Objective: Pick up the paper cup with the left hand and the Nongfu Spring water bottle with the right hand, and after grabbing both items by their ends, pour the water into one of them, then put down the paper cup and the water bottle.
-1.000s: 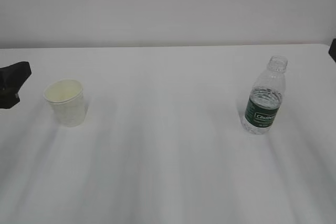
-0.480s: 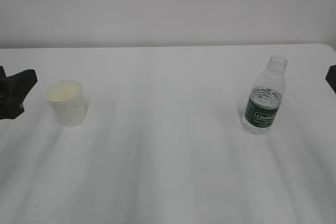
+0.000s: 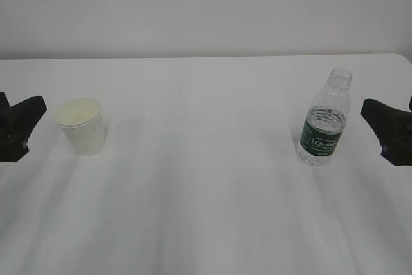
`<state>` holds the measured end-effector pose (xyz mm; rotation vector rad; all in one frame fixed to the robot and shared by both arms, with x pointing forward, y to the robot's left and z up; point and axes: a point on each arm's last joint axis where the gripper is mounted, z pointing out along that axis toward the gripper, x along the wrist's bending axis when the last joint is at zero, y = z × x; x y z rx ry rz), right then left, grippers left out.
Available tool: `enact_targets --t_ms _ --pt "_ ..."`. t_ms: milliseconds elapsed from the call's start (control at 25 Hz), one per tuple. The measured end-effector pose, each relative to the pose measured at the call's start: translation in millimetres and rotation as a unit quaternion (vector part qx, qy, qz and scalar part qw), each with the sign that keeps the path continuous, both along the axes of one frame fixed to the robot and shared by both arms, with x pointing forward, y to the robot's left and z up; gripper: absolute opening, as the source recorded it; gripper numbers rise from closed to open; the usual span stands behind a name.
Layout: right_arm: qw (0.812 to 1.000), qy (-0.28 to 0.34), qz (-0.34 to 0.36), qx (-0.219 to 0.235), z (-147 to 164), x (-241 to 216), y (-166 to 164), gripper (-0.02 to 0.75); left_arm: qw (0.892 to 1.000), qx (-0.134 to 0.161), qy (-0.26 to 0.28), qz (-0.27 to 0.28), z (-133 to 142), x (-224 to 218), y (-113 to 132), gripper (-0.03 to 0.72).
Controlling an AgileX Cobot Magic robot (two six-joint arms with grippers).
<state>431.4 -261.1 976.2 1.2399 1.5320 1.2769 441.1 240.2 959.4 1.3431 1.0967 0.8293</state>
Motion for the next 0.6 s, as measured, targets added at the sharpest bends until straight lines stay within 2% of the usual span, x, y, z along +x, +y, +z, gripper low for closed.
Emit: enact_targets --t_ms 240,600 --pt "1.0 0.013 0.004 0.009 -14 9 3 0.59 1.0 0.007 0.016 -0.019 -19 6 -5 0.467" --pt "0.999 0.028 0.017 0.013 -33 18 7 0.59 0.993 0.032 0.106 -0.032 -64 10 -8 0.465"
